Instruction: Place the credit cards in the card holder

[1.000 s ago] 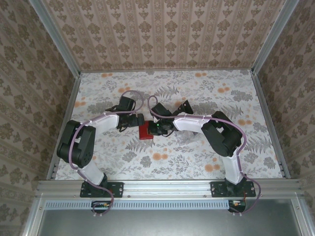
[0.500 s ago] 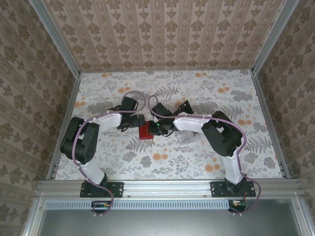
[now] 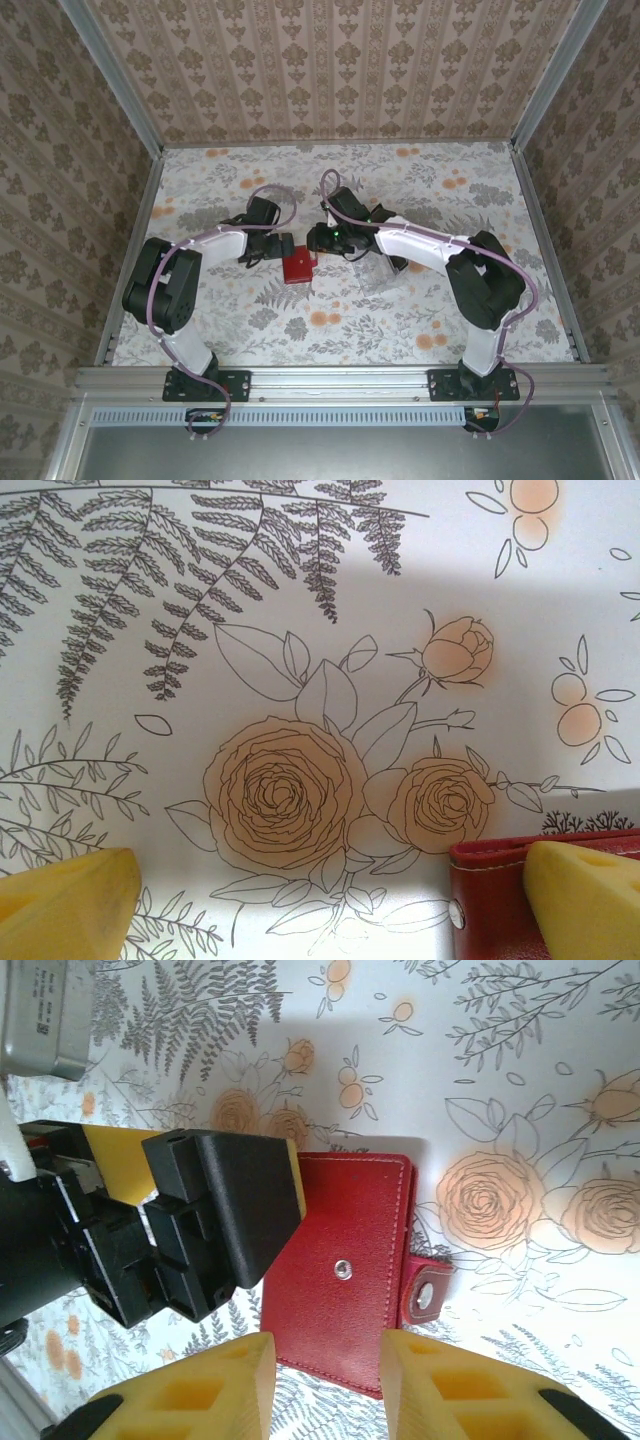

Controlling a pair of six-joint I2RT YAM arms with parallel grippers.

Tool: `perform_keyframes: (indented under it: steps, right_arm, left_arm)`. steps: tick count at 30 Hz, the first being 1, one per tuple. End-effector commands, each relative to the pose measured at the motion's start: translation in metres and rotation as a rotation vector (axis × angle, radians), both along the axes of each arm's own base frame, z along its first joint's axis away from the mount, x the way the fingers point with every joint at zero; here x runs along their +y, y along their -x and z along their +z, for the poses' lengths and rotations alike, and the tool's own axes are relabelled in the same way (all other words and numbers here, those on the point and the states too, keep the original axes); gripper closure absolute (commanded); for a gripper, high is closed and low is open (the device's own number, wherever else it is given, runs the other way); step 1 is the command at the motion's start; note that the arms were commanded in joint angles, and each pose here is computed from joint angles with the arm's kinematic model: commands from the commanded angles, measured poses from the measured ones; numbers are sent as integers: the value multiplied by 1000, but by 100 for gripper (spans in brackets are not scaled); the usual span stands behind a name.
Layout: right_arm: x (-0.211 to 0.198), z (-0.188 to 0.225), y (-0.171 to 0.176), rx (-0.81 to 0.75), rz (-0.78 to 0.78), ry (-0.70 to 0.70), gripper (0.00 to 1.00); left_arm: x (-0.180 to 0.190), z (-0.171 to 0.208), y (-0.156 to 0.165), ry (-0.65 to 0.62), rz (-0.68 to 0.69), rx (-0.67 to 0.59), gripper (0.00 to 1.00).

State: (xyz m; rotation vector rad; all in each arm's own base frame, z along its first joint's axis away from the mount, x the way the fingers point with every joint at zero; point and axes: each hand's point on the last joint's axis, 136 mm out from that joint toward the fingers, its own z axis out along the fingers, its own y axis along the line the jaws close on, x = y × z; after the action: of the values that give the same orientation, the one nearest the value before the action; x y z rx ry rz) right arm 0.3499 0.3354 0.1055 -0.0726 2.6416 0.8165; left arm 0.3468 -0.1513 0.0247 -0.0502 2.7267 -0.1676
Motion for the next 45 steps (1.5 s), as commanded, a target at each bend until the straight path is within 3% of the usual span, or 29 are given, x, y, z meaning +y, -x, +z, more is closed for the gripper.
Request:
perform_keyframes:
  steps: [1,20,39,45]
  right_arm:
    - [-13,-16,2,34,-4,106,65]
    - [-2,-40,-7,52,45,255,64]
    - [-7,-46,-2,75,47,275,100]
    - [7,-31,-2,60,61,184,100]
  left_arm:
    - [9,-12,14,-44,-1,49,1]
    - [7,-15,15,-31,-6,47,0]
    - [6,-17,16,-26,-7,49,1]
    - [6,-17,16,-25,-6,48,0]
